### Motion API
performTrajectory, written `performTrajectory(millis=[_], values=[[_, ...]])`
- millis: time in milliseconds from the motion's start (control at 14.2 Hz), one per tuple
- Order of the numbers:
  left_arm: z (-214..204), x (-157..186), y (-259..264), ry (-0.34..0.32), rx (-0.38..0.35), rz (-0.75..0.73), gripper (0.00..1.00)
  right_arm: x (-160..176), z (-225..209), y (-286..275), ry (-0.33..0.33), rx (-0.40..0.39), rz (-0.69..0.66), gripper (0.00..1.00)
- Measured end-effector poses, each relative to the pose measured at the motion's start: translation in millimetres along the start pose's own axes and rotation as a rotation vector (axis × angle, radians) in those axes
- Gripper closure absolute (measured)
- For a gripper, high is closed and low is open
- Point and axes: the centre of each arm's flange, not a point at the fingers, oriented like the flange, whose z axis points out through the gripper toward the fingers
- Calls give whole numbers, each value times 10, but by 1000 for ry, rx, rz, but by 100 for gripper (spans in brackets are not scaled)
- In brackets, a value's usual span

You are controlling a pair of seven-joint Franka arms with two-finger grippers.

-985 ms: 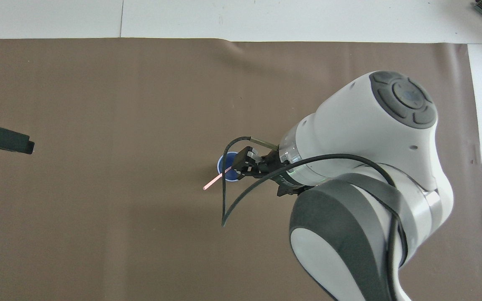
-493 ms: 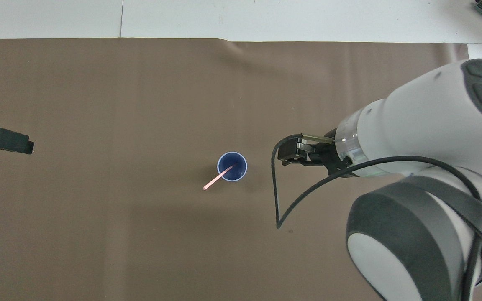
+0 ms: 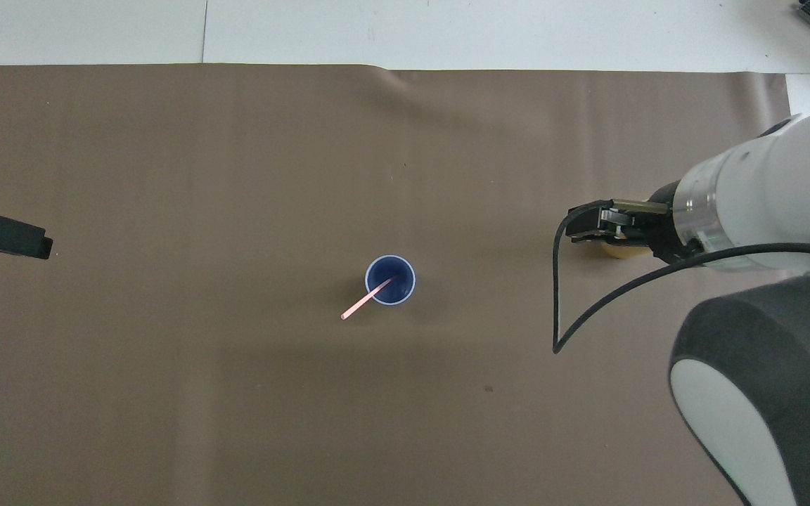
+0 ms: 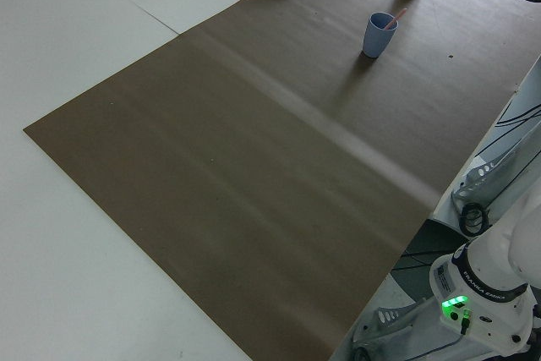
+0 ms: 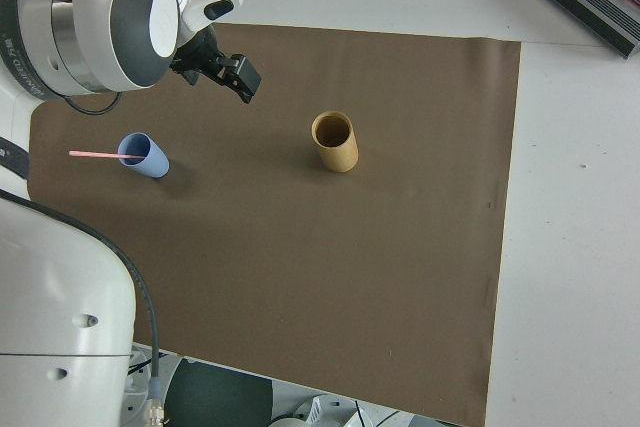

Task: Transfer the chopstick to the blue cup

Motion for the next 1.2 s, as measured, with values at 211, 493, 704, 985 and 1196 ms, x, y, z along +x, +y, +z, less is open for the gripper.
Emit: performTrajectory(millis=[211,493,704,985,1196], values=[[0,0,0,0,0,0,0,42,-128,544,-11,-3,-13,0],[-2,-2,-11,1,0,-2,0,28,-177,796,-26,-3,-51,0],[-3,-3,-14,1,0,-3,0,4,-251,785,-26,-6,-55,0],[-3,-3,-13,1,0,-3,0,-52,-409,863,-33,-62,-74,0],[-3,-2,-12,1,0,-2,0,-50,-399,868,-37,-55,-119,0]])
